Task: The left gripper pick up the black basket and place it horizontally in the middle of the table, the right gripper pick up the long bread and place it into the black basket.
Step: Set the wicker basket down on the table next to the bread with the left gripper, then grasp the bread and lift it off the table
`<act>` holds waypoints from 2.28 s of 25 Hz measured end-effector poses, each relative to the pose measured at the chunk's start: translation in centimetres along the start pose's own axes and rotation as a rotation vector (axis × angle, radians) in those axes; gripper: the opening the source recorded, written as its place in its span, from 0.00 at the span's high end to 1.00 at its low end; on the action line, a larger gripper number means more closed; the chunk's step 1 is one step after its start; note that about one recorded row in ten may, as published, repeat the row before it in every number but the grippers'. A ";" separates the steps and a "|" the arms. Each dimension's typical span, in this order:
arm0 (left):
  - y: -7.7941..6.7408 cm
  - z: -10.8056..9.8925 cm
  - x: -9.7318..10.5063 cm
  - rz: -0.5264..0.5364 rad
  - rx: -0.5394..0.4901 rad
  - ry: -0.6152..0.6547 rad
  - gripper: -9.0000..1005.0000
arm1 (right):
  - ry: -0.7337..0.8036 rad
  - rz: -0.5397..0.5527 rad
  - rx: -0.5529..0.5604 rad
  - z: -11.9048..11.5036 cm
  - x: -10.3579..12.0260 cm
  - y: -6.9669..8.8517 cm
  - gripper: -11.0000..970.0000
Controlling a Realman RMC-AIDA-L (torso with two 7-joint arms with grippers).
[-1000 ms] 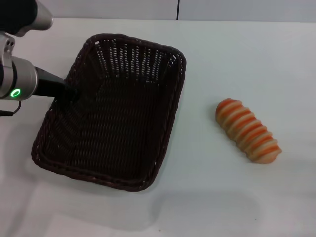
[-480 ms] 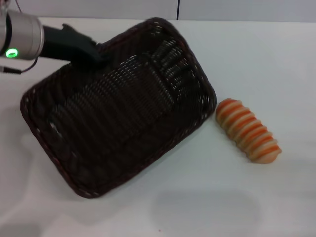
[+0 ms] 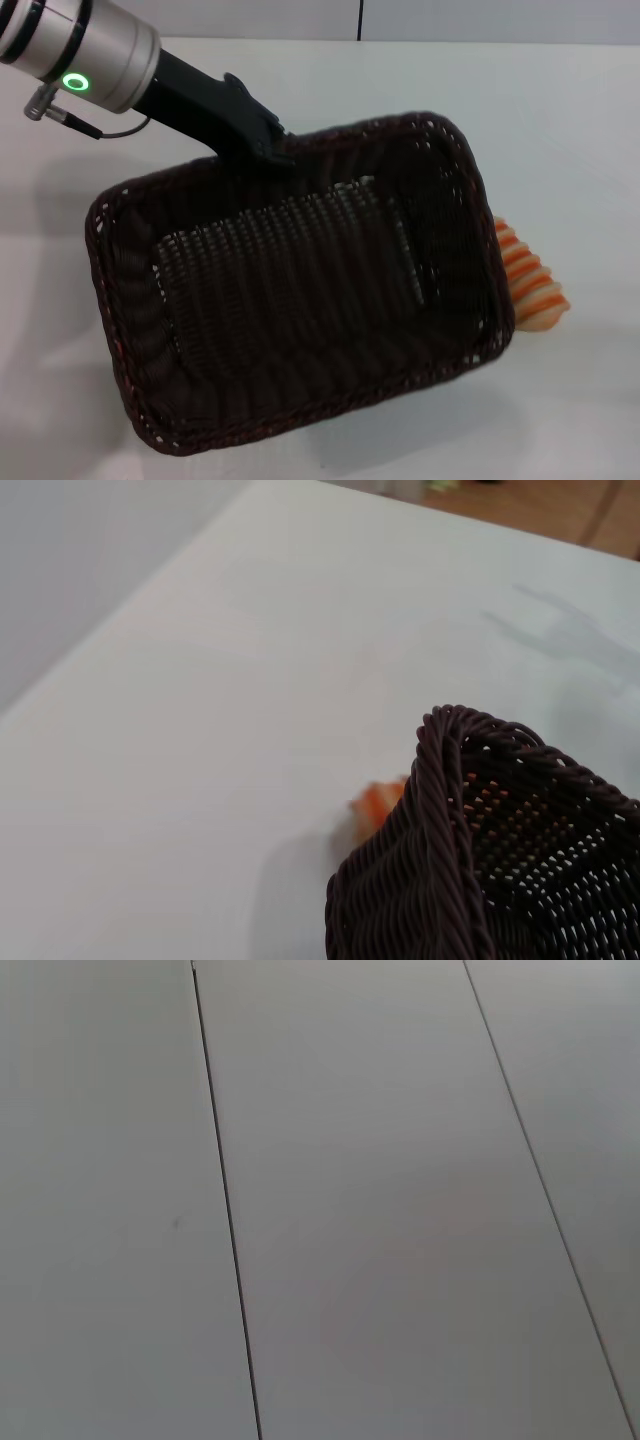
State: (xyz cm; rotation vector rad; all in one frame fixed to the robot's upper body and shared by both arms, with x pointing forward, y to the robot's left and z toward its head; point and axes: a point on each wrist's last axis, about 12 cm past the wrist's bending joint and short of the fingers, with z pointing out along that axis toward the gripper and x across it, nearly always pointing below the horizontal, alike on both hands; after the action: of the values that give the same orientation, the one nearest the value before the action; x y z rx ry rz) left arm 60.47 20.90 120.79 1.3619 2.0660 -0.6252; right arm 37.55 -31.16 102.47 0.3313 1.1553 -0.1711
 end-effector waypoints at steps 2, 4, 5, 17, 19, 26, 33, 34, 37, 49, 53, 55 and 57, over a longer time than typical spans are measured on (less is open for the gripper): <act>-0.1 0.7 -0.8 0.049 0.058 0.030 0.76 | 0.000 0.001 -0.001 0.0 0.0 0.0 0.18; -0.2 1.1 -1.2 0.072 0.083 0.037 0.75 | 0.000 0.002 -0.001 0.0 0.0 0.1 0.18; -0.1 1.4 -1.3 0.079 0.092 0.039 0.74 | 0.001 0.002 -0.001 0.0 0.0 0.1 0.18; 0.0 4.0 -2.6 0.164 0.105 0.103 0.68 | 0.002 0.004 -0.009 0.0 0.0 0.1 0.18; 0.0 4.1 -2.7 0.176 0.107 0.105 0.67 | 0.003 0.004 -0.009 -0.1 0.0 0.1 0.18; 1.0 3.0 -4.0 0.278 -0.046 -0.007 0.44 | 0.006 0.005 -0.011 0.0 0.1 0.2 0.18; 3.9 1.3 -3.5 0.234 -0.501 -0.289 0.39 | 0.006 0.009 -0.014 0.0 0.1 0.3 0.19; 4.1 1.1 -3.0 0.223 -0.574 -0.320 0.39 | 0.009 0.011 -0.023 0.0 0.1 0.4 0.19; 3.9 0.5 -0.9 0.185 -0.927 -0.425 0.37 | 0.029 0.014 -0.083 0.0 0.3 0.9 0.19; 1.3 1.6 8.0 -0.046 -1.414 -0.609 0.18 | 0.185 0.063 -0.385 -0.1 2.2 4.6 0.19; 1.5 2.3 10.1 -0.141 -1.377 -0.618 0.18 | 0.269 0.071 -0.489 -0.7 3.1 5.7 0.19; 1.5 3.0 12.3 -0.216 -1.347 -0.623 0.18 | 0.314 0.070 -0.513 -1.0 3.5 6.1 0.19; 1.4 3.3 13.4 -0.237 -1.337 -0.628 0.18 | 0.354 0.068 -0.530 -1.1 4.0 6.4 0.19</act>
State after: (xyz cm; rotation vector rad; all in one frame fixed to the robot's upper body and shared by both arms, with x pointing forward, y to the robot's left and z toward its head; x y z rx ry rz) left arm 58.32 28.01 109.04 0.1049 1.5084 0.2697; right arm 40.08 -24.58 99.48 -0.0758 1.4852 0.2636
